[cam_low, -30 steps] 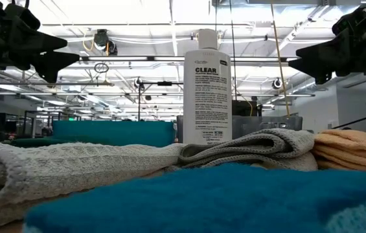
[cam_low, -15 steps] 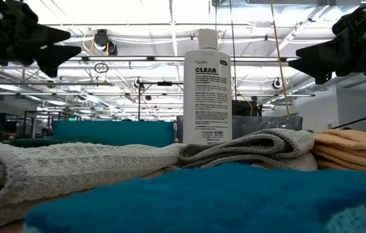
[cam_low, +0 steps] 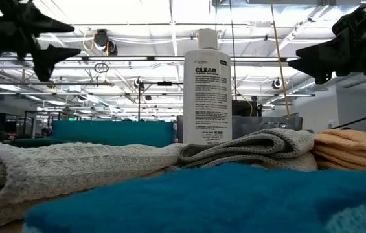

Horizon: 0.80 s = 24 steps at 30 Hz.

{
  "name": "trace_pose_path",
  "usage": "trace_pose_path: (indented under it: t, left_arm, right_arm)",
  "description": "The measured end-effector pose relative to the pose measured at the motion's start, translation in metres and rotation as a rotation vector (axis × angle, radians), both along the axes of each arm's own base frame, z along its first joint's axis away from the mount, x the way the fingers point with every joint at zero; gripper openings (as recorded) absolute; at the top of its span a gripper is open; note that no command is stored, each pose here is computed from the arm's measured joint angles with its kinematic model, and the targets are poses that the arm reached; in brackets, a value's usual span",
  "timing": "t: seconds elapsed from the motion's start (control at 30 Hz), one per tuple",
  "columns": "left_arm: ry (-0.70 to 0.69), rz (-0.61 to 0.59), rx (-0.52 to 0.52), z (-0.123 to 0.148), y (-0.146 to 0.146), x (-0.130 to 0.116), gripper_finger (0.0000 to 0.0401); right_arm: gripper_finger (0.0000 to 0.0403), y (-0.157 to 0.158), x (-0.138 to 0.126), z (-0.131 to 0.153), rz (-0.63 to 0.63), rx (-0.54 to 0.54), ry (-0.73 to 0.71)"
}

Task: Pick & Place Kitchen Items
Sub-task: Put the white plastic restorer bottle into the right black bin

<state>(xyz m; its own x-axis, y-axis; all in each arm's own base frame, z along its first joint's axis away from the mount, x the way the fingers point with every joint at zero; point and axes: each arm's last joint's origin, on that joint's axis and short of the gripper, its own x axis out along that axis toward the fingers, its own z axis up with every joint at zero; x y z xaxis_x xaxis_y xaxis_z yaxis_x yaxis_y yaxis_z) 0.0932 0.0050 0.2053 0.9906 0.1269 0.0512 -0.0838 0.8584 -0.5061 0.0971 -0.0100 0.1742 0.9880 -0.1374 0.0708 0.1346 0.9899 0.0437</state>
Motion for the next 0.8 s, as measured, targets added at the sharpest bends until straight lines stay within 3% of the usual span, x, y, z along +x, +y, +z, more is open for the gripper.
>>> trace_pose_path:
  t: [0.1, 0.27, 0.43, 0.63, 0.8]
  left_arm:
    - [0.097, -0.024, -0.060, 0.029, -0.001, -0.003, 0.0256]
    - [0.351, -0.176, -0.135, 0.074, -0.007, 0.006, 0.0284]
    - [0.745, -0.309, -0.235, 0.105, -0.017, 0.020, 0.0280]
    - [1.165, -0.199, -0.459, 0.118, -0.028, 0.034, 0.0261]
    - [1.329, -0.144, -0.632, 0.112, -0.044, 0.044, 0.0246]
  right_arm:
    - [0.0210, 0.000, 0.000, 0.000, 0.000, 0.000, -0.001]
    - [0.0210, 0.000, 0.000, 0.000, 0.000, 0.000, 0.000]
    - [0.0210, 0.000, 0.000, 0.000, 0.000, 0.000, 0.000]
    - [0.0210, 0.000, 0.000, 0.000, 0.000, 0.000, -0.001]
    - [0.0210, 0.000, 0.000, 0.000, 0.000, 0.000, -0.001]
